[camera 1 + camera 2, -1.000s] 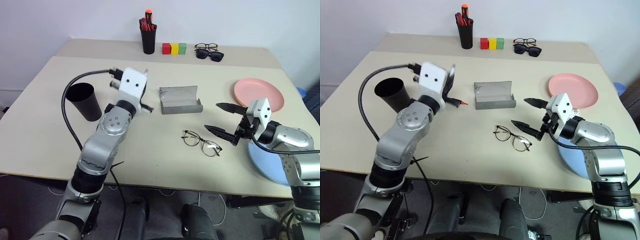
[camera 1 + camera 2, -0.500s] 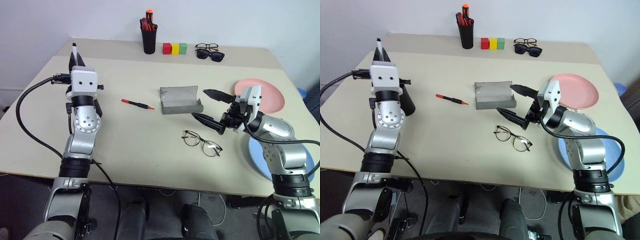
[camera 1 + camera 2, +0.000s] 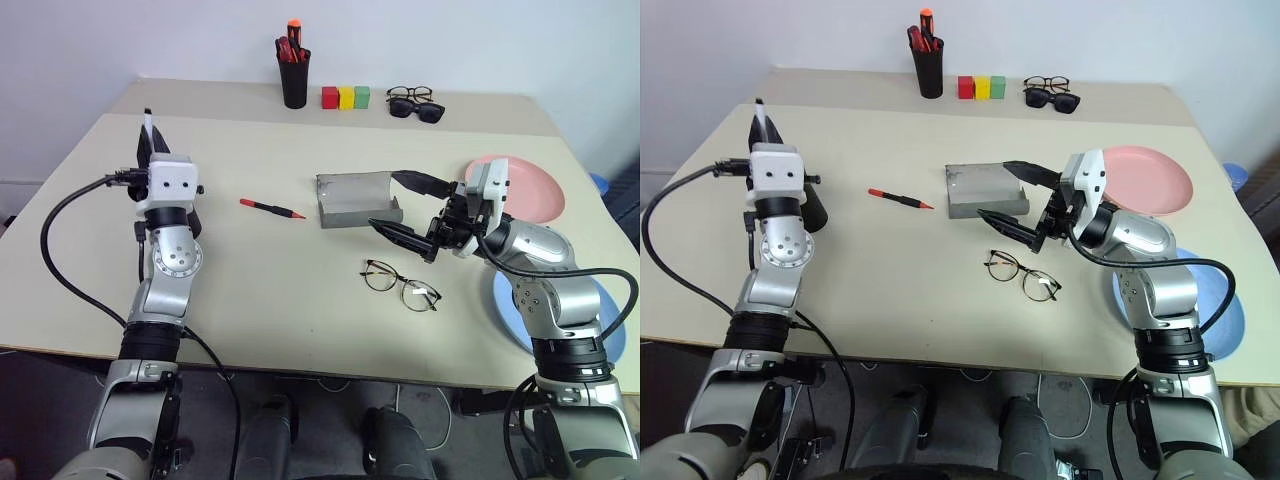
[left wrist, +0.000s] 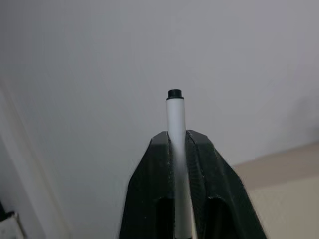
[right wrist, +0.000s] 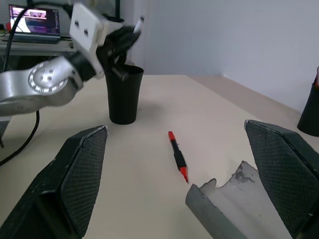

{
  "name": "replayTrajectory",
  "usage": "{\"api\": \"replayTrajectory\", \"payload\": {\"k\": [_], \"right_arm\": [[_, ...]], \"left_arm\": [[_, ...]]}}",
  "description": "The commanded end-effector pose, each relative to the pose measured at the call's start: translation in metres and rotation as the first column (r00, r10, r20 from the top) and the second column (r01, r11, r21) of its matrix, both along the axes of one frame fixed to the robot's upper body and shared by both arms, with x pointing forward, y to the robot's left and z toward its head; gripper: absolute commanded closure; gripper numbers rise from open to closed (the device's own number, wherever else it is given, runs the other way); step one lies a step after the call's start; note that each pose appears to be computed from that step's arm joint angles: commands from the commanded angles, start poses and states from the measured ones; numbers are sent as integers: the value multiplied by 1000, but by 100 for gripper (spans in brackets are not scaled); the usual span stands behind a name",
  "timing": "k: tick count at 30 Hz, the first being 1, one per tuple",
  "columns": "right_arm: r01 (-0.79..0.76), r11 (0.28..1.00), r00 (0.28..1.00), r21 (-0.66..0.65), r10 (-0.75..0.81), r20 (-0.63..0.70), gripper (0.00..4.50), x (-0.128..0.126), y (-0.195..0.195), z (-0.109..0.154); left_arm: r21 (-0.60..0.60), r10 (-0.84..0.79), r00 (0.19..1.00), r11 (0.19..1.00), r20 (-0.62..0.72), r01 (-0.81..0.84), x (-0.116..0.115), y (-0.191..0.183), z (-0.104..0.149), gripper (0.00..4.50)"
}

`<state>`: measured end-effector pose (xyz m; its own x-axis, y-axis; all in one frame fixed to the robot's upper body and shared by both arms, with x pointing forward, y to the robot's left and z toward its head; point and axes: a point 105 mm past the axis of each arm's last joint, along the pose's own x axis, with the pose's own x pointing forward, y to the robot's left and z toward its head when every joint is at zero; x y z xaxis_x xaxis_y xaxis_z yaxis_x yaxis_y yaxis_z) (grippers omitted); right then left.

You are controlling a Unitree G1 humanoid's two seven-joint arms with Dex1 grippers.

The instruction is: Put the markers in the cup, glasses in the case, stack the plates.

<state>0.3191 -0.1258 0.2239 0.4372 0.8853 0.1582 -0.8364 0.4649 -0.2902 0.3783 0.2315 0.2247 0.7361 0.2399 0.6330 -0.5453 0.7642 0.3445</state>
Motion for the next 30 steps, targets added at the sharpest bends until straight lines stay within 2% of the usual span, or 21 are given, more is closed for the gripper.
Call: {"api": "replayTrajectory", "payload": {"k": [1, 3, 6, 8, 10, 12, 15, 16, 18, 20, 21, 26, 28, 30], "right_arm": [[-15, 1000, 997, -7, 15, 71, 0, -6, 5, 18], [-7, 1000, 998, -10, 7, 69, 0, -6, 3, 18], [13, 1000, 998, -16, -12, 66, 0, -5, -1, 17], [25, 1000, 998, -18, -23, 64, 0, -4, -3, 16], [35, 999, 997, -20, -34, 63, 0, -4, -5, 15], [43, 999, 997, -20, -42, 64, 0, -3, -6, 15], [52, 999, 996, -18, -50, 67, 0, -3, -8, 14], [57, 998, 996, -19, -56, 68, 0, -2, -9, 14], [66, 998, 995, -22, -65, 69, 0, -2, -12, 13], [77, 997, 995, -24, -75, 70, 0, -2, -16, 12], [82, 996, 994, -25, -80, 70, 0, -2, -17, 12], [97, 995, 993, -28, -95, 70, 0, -2, -20, 10], [105, 994, 992, -31, -102, 69, 0, -2, -22, 9], [110, 993, 992, -33, -107, 69, 0, -2, -23, 9]], "left_arm": [[13, -21, 999, 1000, 47, 20, -3, -2, 7, 236], [-14, -79, 996, 997, 39, 79, -2, -10, 8, 139], [-141, -189, 982, 973, -24, 183, 5, -26, 12, 139], [-307, -245, 965, 929, -90, 208, 12, -35, 15, 139], [-427, -339, 911, 878, -236, 217, 25, -54, 12, 139], [-424, -491, 781, 846, -386, 322, 35, -87, 13, 139], [-420, -542, 684, 833, -489, 360, 45, -102, 17, 139], [-478, -545, 675, 821, -497, 312, 51, -97, 18, 139], [-578, -515, 711, 795, -478, 187, 60, -87, 18, 139], [-713, -481, 765, 700, -429, 40, 64, -82, 12, 139], [-764, -499, 743, 644, -445, -25, 64, -89, 1, 139], [-841, -594, 657, 529, -464, -116, 60, -126, -11, 139], [-862, -583, 675, 480, -453, -165, 59, -127, -12, 139], [-897, -582, 695, 377, -423, -230, 58, -129, -18, 139]]}}
